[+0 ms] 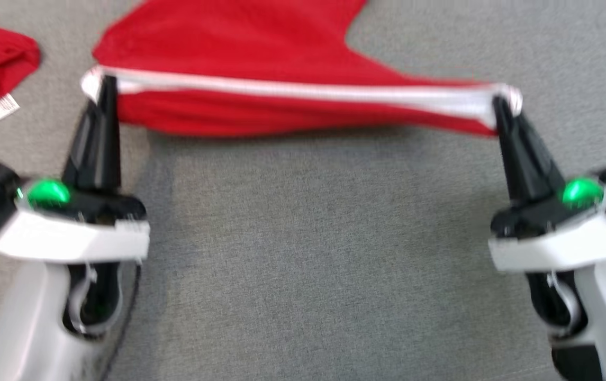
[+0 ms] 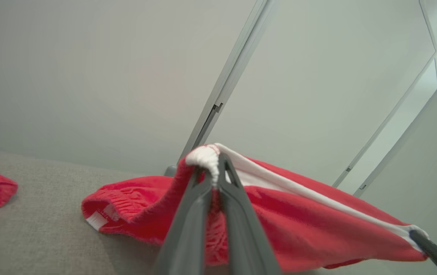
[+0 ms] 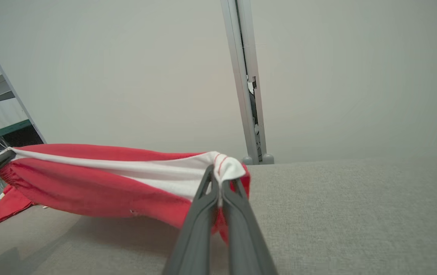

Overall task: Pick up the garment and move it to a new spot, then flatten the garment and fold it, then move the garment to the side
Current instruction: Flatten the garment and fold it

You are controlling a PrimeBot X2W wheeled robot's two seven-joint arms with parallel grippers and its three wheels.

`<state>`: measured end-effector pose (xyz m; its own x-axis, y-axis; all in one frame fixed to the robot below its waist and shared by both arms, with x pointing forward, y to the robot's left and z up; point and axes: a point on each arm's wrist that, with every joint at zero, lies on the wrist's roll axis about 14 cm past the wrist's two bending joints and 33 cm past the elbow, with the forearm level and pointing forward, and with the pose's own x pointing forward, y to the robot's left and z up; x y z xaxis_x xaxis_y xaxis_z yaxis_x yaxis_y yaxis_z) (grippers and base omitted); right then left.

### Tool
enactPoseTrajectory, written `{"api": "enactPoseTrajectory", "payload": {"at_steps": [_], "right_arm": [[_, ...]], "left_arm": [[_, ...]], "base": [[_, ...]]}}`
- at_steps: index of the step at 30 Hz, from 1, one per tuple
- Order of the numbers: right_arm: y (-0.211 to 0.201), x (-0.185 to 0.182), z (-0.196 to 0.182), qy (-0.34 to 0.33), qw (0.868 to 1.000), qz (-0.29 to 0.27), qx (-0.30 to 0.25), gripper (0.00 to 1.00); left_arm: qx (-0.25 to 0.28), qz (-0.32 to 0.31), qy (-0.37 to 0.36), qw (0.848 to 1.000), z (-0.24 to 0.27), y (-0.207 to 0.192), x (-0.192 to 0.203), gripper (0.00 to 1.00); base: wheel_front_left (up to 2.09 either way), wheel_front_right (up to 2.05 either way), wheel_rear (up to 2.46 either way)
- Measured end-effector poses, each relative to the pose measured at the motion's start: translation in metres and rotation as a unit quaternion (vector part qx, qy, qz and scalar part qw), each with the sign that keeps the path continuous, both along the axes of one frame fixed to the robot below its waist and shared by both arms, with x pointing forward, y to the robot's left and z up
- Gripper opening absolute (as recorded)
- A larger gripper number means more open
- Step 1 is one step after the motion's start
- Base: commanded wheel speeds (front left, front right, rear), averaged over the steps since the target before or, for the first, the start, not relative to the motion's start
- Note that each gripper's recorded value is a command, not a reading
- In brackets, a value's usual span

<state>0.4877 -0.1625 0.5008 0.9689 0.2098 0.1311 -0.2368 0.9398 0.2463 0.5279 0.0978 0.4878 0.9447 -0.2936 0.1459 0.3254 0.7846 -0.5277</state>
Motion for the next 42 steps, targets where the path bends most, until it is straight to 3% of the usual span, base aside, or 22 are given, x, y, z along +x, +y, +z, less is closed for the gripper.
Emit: {"api": "enactPoseTrajectory", "payload": {"at_steps": [10,20,29,42], "right_arm": [[-0.007,-0.089,0.012,0.017,0.999,-0.027,0.026,0.0],[-0.011,-0.136,0.048,-0.004,0.999,-0.034,0.011,0.0],[0.0,-0.129,0.038,0.032,0.999,-0.013,0.017,0.0],[0.023,-0.057,0.0,0.088,0.995,0.051,-0.009,0.0]], "left_arm": [[-0.021,0.035,0.008,0.999,0.026,0.007,-0.093,0.0],[-0.026,0.055,-0.011,0.998,0.05,0.013,-0.154,0.0],[-0.027,0.064,0.04,0.997,0.022,0.015,-0.171,0.0],[-0.049,0.12,0.114,0.985,-0.024,0.034,-0.141,0.0]], "base": [[0.0,0.0,0.0],[0.0,0.0,0.0],[0.0,0.0,0.0],[0.0,0.0,0.0]]}}
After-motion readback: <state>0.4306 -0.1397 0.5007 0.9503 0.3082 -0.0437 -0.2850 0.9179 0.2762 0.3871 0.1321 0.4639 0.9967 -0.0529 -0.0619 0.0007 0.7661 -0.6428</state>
